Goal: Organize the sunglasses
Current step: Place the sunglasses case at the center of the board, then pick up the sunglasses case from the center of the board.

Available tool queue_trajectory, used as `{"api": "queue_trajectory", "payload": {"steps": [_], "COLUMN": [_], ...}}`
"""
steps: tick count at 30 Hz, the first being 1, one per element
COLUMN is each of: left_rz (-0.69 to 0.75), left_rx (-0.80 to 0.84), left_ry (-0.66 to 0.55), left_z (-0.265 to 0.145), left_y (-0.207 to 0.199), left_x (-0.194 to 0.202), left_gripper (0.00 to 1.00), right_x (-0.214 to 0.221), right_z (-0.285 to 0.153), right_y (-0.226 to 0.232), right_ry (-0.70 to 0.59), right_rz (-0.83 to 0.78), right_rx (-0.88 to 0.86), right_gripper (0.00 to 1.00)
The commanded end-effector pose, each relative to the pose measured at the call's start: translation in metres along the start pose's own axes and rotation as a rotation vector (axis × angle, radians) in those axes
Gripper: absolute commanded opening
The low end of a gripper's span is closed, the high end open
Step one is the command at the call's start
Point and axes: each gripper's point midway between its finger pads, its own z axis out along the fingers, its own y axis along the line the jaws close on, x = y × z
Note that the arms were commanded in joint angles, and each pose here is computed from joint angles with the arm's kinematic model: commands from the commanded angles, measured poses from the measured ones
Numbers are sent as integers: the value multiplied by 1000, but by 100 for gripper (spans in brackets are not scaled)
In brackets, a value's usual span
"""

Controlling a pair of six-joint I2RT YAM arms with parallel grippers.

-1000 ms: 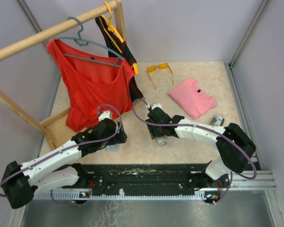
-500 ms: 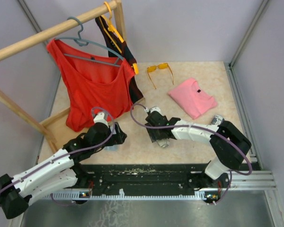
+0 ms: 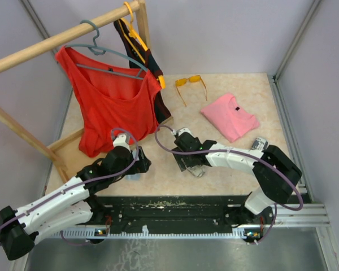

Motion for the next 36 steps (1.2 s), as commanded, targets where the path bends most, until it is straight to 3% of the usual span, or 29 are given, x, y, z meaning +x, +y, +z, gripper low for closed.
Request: {"api": "queue_trajectory", "payload": {"steps": [1,10,20,29,35,36], "left_rz": [10,10,14,10,10,11], "left_rx": [9,6,-2,-2,14,17], "left_ry": [-20,3,10,7,7,6], "left_z": [-2,0,0,-1,-2,-2], "left_y": [-4,-4,-1,0,-4,-4], "left_x": [-9,-4,-1,-1,-3,-3], "left_gripper": [100,100,100,100,100,100], "right_x": [-28,-20,-16,-21,-21,-21], "right_z": [-21,-16,-8,-10,-13,-13], "right_y": [14,18,15,17,18,19], "right_ry": [-64,6,41,28,18,18], "right_rz": [-119,-203,-224,-215,-201,-200], "right_rx": [-92,-145,-121,-126,-134,-137], "right_gripper": [76,61,71,56,52,56]}}
